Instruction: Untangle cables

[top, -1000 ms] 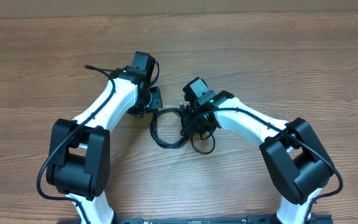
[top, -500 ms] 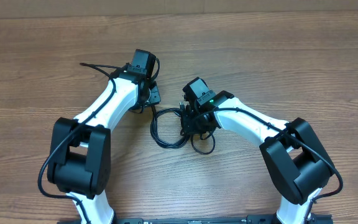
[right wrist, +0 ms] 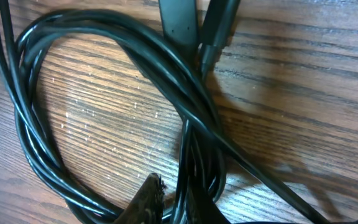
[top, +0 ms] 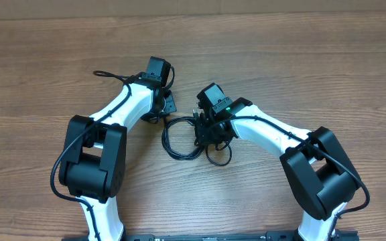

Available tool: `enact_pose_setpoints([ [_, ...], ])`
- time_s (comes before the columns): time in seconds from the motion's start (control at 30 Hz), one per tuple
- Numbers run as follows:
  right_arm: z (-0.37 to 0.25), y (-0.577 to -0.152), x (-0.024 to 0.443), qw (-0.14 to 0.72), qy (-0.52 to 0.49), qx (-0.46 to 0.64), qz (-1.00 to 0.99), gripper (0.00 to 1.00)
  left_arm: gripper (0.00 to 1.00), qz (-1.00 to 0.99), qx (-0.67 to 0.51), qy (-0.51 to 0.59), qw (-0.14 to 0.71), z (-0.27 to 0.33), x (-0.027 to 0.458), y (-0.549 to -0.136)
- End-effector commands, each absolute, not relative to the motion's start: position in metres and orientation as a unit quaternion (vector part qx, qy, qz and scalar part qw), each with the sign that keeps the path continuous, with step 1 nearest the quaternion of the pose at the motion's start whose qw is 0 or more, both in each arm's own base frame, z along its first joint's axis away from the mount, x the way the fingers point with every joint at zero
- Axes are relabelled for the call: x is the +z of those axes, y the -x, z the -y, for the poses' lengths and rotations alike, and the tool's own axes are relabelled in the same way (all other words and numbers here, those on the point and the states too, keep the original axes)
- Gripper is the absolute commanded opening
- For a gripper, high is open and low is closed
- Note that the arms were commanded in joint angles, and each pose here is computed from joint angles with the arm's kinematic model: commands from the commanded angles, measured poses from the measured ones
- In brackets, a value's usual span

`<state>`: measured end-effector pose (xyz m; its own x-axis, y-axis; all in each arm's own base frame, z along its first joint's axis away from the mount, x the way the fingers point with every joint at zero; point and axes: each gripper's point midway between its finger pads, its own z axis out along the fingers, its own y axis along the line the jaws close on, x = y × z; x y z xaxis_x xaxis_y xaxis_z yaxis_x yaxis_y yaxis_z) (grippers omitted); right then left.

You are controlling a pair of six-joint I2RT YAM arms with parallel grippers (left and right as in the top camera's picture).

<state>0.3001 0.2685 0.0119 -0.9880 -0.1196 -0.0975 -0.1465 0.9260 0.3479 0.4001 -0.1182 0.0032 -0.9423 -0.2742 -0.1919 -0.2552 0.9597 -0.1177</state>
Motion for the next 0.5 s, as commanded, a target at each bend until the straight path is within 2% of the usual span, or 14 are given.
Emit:
enact_pose_setpoints([
  [0.0,-0.266,-0.296,0.009,0.036,0.071,0.173,-0.982,0.13,0.04,-0.986,-0.062,0.131,0.078,0.127,-0.002,-0.392],
  [0.2,-0.266,-0.296,0.009,0.036,0.072,0.173,-0.982,0.12,0.04,-0.99,-0.091,0.095,0.059,0.137,0.017,-0.387],
  [0.3,-0.265,-0.296,0.009,0.037,0.072,0.172,-0.982,0.04,0.04,-0.988,-0.098,0.093,0.069,0.14,0.043,-0.393],
  [0.47,-0.269,-0.294,0.011,0.028,0.06,0.186,-0.98,0.04,0.04,-0.99,-0.097,0.074,0.069,0.141,0.069,-0.391],
])
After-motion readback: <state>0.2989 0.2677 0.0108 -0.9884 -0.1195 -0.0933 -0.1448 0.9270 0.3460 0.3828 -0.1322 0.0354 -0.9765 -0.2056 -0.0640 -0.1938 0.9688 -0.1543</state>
